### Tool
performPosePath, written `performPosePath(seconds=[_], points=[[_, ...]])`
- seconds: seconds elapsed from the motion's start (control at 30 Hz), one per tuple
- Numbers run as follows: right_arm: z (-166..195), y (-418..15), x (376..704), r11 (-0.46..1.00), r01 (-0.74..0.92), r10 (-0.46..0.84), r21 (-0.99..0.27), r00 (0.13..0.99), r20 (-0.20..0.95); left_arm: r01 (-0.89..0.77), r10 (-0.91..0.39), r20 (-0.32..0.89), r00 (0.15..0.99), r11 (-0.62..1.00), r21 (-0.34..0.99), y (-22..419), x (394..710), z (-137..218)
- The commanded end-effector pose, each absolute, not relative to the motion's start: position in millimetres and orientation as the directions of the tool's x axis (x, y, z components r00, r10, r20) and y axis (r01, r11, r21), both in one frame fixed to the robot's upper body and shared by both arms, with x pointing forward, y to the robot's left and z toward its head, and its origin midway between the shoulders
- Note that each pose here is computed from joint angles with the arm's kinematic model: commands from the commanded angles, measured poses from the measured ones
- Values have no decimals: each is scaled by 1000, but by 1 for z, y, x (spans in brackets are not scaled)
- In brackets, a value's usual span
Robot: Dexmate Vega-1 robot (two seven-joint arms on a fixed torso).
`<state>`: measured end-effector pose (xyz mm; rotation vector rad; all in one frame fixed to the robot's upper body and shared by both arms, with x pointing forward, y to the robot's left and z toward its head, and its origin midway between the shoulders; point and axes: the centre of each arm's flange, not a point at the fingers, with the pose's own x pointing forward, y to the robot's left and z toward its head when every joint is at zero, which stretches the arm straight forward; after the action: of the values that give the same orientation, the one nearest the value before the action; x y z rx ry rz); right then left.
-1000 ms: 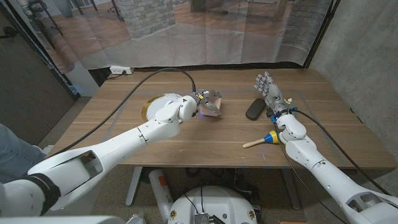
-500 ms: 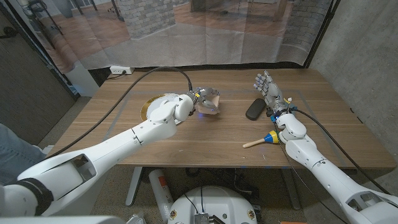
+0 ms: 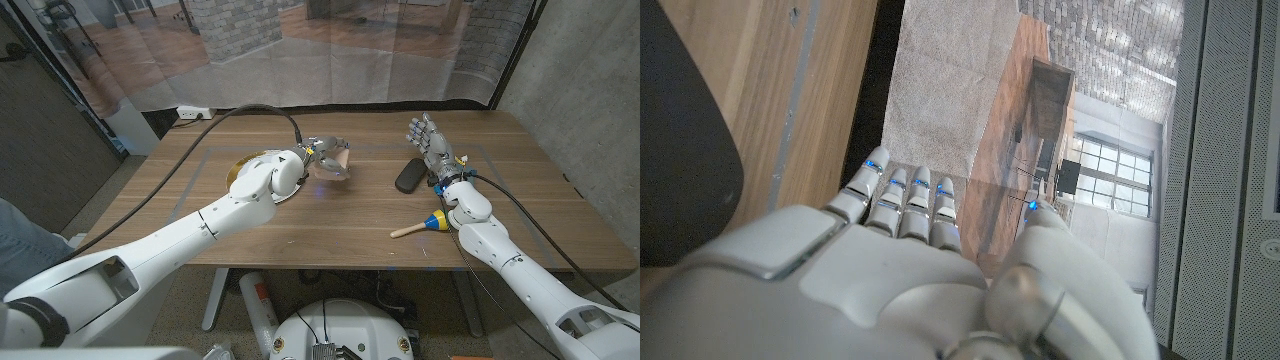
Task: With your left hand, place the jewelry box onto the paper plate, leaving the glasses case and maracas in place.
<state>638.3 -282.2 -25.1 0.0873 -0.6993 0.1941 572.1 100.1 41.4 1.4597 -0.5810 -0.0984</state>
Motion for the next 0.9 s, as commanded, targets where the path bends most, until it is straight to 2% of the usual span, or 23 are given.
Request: performPosePath(seconds=[0.03, 0.9], points=[[-24, -275, 639, 977, -214, 159, 8, 748, 645, -308, -407, 336, 849, 135, 942, 107, 559, 44], [-30, -269, 640, 975, -222, 164, 12, 754, 636, -338, -389, 360, 848, 128, 933, 121, 536, 41]])
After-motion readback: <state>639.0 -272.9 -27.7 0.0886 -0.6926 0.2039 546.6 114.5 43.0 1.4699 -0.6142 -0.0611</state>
